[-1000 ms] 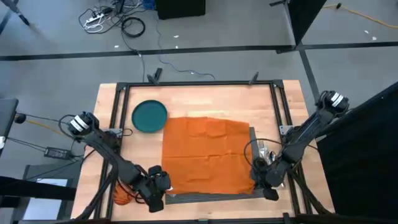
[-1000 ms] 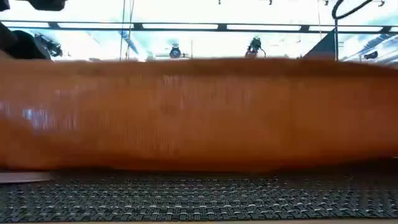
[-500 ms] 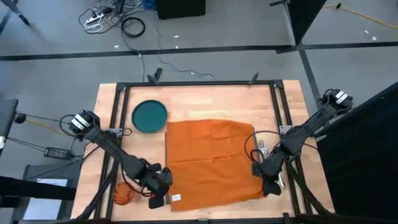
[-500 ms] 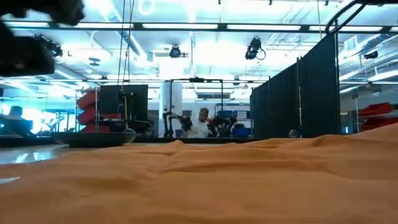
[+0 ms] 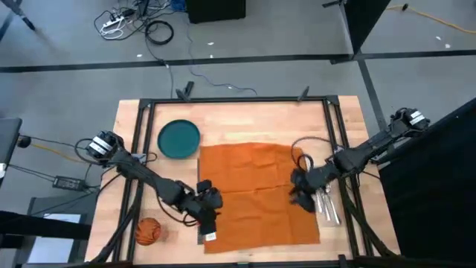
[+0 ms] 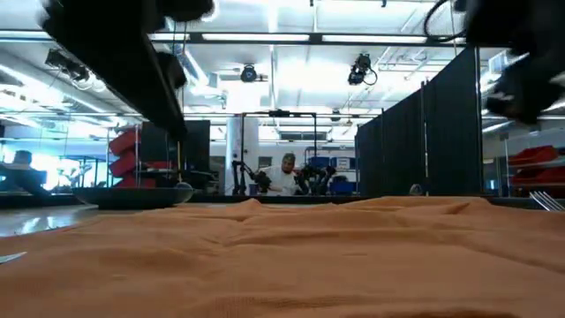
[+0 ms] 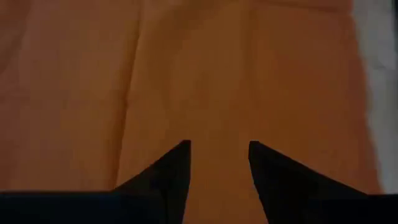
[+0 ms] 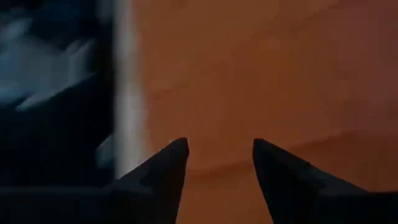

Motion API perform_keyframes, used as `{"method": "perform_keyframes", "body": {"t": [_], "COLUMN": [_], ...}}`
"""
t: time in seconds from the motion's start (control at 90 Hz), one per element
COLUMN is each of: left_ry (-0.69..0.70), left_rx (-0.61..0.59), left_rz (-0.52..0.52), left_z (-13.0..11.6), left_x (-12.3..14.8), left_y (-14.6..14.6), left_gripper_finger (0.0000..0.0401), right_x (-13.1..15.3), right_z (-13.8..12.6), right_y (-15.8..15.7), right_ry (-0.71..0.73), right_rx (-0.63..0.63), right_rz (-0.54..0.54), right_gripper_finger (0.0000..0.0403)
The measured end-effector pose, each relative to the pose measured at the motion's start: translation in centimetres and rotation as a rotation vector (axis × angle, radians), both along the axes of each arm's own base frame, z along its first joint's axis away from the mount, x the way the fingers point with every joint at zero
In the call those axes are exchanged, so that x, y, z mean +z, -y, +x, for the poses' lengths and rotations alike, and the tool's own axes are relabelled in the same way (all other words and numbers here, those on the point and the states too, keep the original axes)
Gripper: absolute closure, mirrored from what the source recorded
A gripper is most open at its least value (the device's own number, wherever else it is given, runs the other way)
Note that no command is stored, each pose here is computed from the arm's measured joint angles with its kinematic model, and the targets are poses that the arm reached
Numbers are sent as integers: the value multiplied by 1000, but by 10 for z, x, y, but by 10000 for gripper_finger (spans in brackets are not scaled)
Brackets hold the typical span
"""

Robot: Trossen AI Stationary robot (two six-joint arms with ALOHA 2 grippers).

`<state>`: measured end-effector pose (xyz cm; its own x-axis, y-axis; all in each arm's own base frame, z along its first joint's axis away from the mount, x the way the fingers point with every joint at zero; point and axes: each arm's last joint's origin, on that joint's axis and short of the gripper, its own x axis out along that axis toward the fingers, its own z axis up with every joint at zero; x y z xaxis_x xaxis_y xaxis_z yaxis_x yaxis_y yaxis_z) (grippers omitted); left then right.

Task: Set table place
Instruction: Fold the orange table napkin

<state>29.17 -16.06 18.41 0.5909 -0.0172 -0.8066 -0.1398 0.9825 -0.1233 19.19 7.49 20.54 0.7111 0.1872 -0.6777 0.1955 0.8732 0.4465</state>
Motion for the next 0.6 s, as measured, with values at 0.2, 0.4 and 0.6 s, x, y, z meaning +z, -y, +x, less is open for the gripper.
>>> {"method": "perform_keyframes", "body": {"t": [0.2, 0.4, 0.6], "left_ry": [-109, -133, -109], "left_rx": [4, 29, 15], "left_rz": [25, 30, 32], "left_z": [0, 1, 2], "left_x": [-38, -53, -53], "left_y": [-2, -1, 0], "left_gripper_finger": [254, 254, 254], "right_x": [-8, -26, -44], "right_z": [9, 5, -1], "right_y": [75, 140, 172], "right_ry": [-80, -230, -342], "right_rx": [-332, -506, -557], "right_rz": [-196, -193, -192], "right_gripper_finger": [251, 257, 258]}}
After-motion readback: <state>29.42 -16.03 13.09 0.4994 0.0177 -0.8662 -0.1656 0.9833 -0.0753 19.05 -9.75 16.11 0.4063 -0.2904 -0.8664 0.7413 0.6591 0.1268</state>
